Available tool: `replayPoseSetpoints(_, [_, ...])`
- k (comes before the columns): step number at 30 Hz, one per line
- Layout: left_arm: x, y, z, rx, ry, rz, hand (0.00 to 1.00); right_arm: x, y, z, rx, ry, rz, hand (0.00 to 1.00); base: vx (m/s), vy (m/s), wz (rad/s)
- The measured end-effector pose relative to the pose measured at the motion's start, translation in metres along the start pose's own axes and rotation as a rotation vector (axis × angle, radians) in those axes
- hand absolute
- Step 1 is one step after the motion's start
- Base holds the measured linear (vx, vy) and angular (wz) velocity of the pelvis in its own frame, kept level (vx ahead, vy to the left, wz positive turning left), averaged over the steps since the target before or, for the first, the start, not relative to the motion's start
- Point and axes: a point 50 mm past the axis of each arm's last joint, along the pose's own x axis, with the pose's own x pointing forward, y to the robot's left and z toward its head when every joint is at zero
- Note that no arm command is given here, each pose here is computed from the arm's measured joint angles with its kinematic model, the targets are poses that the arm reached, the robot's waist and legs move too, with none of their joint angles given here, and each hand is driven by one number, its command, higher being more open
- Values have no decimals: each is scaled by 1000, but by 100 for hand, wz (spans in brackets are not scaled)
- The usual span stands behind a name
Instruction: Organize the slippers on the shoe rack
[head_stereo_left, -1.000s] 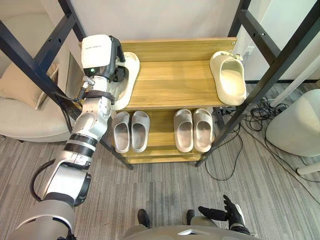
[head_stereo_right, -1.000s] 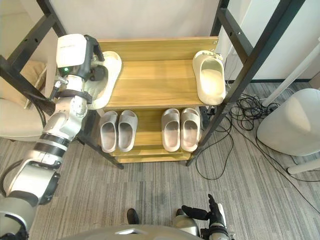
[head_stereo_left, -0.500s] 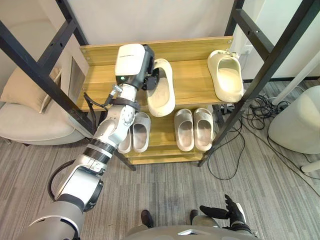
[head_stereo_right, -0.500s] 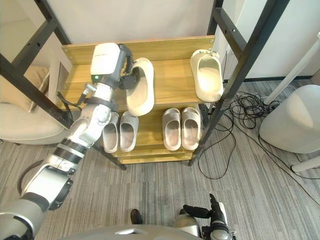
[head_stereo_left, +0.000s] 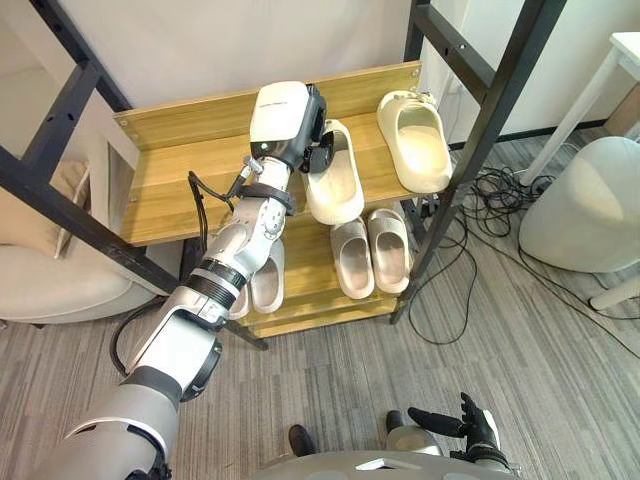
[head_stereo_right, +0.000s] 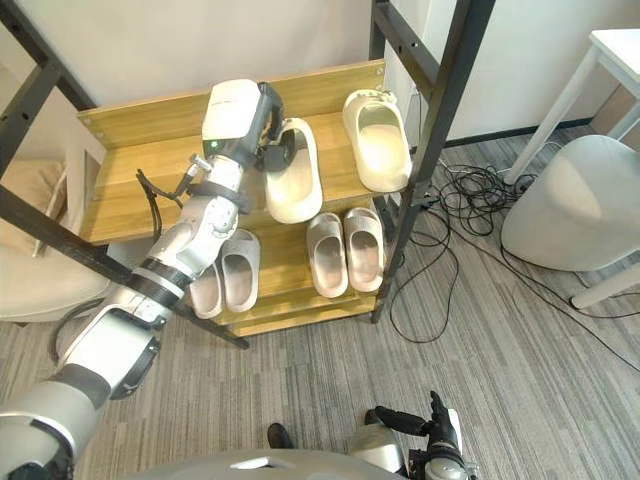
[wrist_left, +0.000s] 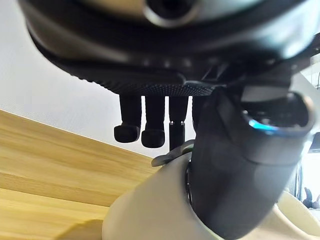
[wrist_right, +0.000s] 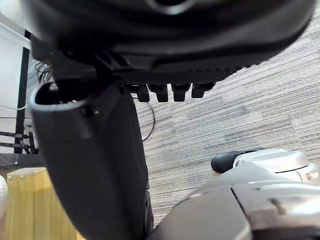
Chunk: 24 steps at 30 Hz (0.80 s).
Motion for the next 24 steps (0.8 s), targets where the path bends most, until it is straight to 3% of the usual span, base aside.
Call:
replayPoseSetpoints(1, [2, 0, -1, 4, 7, 7, 100, 0, 0, 0, 9, 2, -3, 100, -1, 10, -24])
replayPoseSetpoints(12, [13, 7, -12, -21, 115, 65, 100, 0, -1, 0, 28, -7, -20, 100, -21, 0, -18])
replayPoseSetpoints(24, [13, -2, 8, -149, 104, 69, 100, 0, -2, 0, 25, -10, -25, 100, -18, -5, 4])
